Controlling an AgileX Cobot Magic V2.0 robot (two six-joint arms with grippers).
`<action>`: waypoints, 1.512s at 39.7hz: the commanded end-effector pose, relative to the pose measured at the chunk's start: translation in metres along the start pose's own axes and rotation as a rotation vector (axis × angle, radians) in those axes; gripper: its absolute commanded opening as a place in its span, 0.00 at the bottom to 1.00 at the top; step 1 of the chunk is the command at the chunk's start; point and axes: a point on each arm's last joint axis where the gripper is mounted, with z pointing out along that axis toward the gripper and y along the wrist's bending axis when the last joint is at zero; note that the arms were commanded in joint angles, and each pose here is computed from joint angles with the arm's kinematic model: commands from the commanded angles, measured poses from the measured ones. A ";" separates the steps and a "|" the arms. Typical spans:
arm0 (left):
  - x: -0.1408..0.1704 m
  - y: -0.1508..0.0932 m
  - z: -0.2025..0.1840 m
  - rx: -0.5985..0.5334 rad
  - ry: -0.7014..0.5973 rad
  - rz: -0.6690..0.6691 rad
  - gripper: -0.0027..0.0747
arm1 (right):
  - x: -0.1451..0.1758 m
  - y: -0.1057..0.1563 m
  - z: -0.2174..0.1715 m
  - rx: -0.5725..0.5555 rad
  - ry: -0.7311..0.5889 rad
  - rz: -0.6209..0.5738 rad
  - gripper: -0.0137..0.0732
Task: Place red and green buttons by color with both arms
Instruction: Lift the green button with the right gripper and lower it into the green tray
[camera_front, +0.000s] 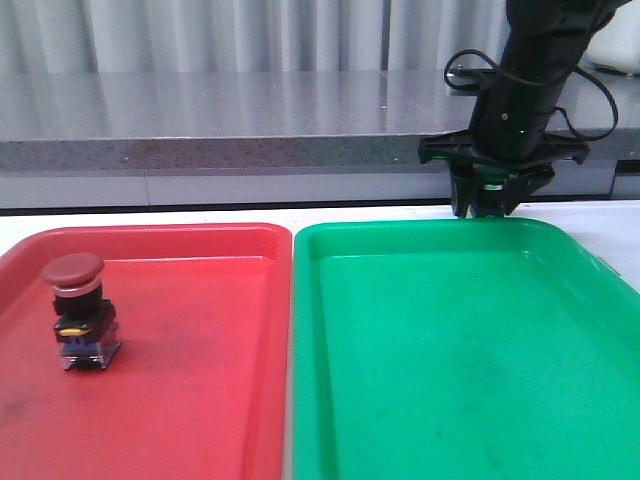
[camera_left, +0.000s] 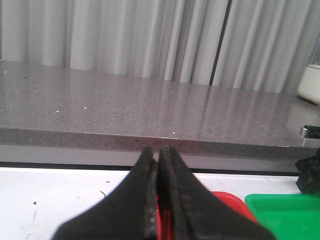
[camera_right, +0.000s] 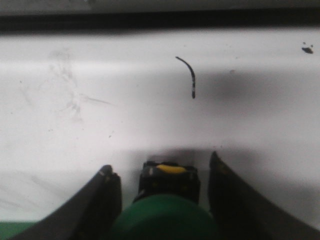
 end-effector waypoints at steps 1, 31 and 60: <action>-0.015 -0.002 -0.002 0.016 -0.099 -0.008 0.01 | -0.022 -0.001 -0.036 -0.022 -0.127 0.009 0.41; -0.015 -0.002 -0.002 0.016 -0.099 -0.008 0.01 | -0.034 0.018 -0.159 -0.087 -0.310 -0.017 0.28; -0.015 -0.002 -0.002 0.016 -0.100 -0.008 0.01 | 0.141 0.058 -0.127 -0.224 -0.076 -0.116 0.28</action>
